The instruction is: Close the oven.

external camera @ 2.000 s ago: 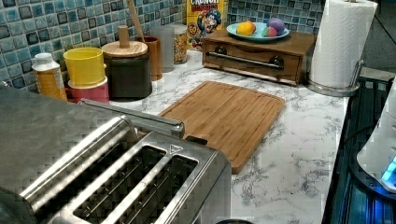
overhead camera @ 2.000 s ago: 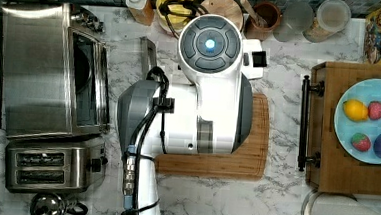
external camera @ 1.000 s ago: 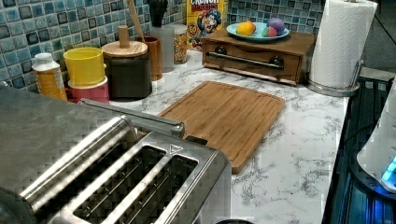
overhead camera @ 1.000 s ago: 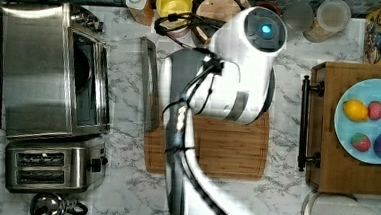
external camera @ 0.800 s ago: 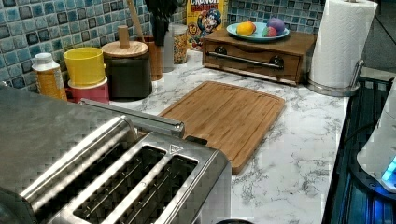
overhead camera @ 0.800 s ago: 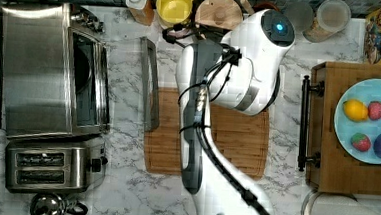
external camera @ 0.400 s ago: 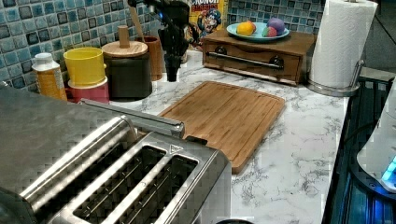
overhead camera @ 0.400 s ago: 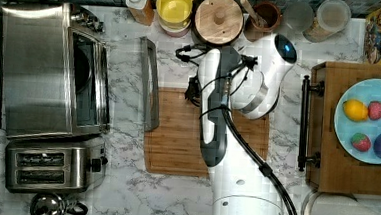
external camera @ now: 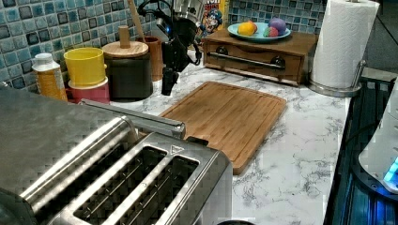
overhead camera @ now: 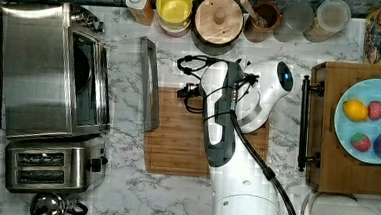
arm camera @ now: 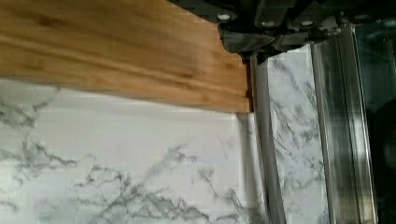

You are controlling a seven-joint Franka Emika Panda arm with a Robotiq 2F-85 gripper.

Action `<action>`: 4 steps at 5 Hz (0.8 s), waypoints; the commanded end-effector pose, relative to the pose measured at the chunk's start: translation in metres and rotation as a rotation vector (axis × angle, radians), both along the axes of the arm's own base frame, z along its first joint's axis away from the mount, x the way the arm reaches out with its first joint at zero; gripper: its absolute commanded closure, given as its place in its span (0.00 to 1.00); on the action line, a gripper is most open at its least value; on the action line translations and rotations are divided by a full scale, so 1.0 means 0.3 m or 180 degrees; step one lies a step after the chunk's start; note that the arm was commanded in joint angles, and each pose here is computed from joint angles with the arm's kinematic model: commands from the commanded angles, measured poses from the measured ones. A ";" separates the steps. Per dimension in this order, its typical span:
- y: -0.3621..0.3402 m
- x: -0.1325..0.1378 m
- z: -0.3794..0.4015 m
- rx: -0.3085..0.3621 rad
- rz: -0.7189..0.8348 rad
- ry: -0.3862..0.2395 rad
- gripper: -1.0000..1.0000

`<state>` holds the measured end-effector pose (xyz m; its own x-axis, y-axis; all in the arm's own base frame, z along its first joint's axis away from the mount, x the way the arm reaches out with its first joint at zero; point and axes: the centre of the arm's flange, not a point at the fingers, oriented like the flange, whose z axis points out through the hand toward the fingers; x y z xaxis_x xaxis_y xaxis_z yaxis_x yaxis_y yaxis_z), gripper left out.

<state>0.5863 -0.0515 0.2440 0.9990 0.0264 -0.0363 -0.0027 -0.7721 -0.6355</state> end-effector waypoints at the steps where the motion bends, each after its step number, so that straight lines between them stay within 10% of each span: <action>1: 0.235 0.124 0.141 0.0270 0.0021 -0.1015 1.00; 4: 0.383 0.200 0.079 -0.0145 0.0323 -0.0876 1.00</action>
